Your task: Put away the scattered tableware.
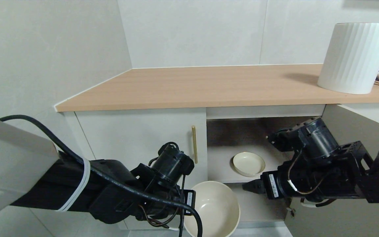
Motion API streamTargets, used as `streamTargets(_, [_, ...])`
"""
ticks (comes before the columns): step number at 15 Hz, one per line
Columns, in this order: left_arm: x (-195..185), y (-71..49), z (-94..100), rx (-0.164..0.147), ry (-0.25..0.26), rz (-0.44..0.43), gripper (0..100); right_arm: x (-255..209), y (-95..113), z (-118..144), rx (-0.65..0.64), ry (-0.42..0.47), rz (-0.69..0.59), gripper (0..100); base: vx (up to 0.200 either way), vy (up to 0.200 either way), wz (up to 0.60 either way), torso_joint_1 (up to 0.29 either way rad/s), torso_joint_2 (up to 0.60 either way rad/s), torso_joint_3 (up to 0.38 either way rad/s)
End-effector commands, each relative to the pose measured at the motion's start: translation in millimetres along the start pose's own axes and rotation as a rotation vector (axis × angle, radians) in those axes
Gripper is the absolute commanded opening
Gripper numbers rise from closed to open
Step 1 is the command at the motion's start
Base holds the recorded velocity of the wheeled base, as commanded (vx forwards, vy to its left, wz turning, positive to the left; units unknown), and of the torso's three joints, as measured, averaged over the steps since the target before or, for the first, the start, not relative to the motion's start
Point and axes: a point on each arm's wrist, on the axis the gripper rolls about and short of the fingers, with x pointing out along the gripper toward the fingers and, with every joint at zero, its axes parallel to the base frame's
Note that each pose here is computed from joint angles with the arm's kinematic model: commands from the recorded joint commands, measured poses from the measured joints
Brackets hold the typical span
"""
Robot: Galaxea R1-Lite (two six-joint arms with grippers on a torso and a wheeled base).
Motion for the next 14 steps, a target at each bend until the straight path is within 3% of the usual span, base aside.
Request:
streamTargets(1, [0.7,-1.1,-0.9,0.002,0.002,0.001,0,10.2,9.2,-8.2,-0.03,0.041,0.001,100,0.0,0.0,0.0,0.0,0.0,0.0])
streamTargets(8, [-1.1,-4.1,-2.2,0.007,0.0,-0.007,0,50.8,18.5,-24.2,-0.064,0.131,-0.065,100,0.0,0.0,0.0,0.0,0.0,0.0])
streamTargets(13, [-1.1,-7.6,-4.6,0.017,-0.002,-0.002,0,59.8,21.3,-25.7,-0.048,0.122,-0.059,100,0.0,0.0,0.0,0.0,0.0,0.0])
streamTargets(14, [-1.1,-7.6,-4.6,0.017,-0.002,-0.002,0,59.8,20.9,-25.5,-0.047,0.121,-0.06,0,0.0,0.0,0.0,0.0,0.0,0.0])
